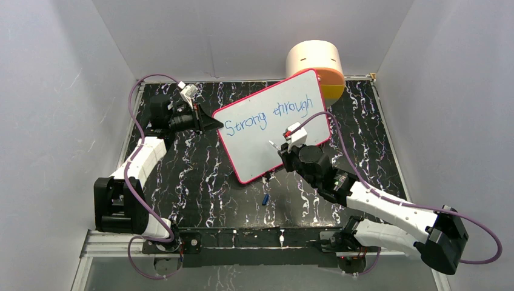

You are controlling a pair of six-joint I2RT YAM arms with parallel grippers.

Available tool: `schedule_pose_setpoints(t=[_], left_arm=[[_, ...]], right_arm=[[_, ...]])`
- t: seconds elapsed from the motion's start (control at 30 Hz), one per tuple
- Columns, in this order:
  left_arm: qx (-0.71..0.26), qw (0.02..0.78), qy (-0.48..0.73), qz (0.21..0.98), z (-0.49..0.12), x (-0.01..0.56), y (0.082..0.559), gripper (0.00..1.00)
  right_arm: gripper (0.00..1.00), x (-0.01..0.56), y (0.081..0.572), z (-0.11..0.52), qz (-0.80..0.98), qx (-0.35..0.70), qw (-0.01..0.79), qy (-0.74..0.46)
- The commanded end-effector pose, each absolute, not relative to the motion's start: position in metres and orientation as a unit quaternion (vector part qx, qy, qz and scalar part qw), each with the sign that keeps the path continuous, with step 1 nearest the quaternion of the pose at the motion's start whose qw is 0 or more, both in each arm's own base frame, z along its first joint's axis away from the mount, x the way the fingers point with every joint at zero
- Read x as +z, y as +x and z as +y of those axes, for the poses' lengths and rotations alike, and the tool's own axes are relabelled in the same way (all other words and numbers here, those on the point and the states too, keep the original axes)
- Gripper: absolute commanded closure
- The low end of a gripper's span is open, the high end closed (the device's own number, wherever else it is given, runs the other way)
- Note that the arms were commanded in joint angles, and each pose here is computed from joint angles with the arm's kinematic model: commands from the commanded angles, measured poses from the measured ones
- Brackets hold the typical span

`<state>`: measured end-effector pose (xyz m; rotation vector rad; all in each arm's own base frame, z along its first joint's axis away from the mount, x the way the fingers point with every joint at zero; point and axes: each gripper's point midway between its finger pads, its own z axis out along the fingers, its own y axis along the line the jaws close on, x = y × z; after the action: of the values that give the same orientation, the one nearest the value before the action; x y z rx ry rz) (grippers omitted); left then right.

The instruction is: Write a sentence on the whiteboard

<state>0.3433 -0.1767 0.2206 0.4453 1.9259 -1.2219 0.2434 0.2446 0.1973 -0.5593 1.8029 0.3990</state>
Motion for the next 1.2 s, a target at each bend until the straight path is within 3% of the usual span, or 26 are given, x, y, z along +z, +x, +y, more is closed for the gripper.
schedule_pose_setpoints(t=[0.0,1.17], left_arm=[[-0.461,0.39,0.166,0.78,-0.17,0.208,0.342,1.0],[-0.462,0.388,0.164,0.78,-0.17,0.21,0.343,1.0]], right_arm=[[1.0,0.228,0.247,0.248,0.753,0.177,0.598,-0.208],[1.0,0.223,0.25,0.257,0.77,0.161,0.582,-0.206]])
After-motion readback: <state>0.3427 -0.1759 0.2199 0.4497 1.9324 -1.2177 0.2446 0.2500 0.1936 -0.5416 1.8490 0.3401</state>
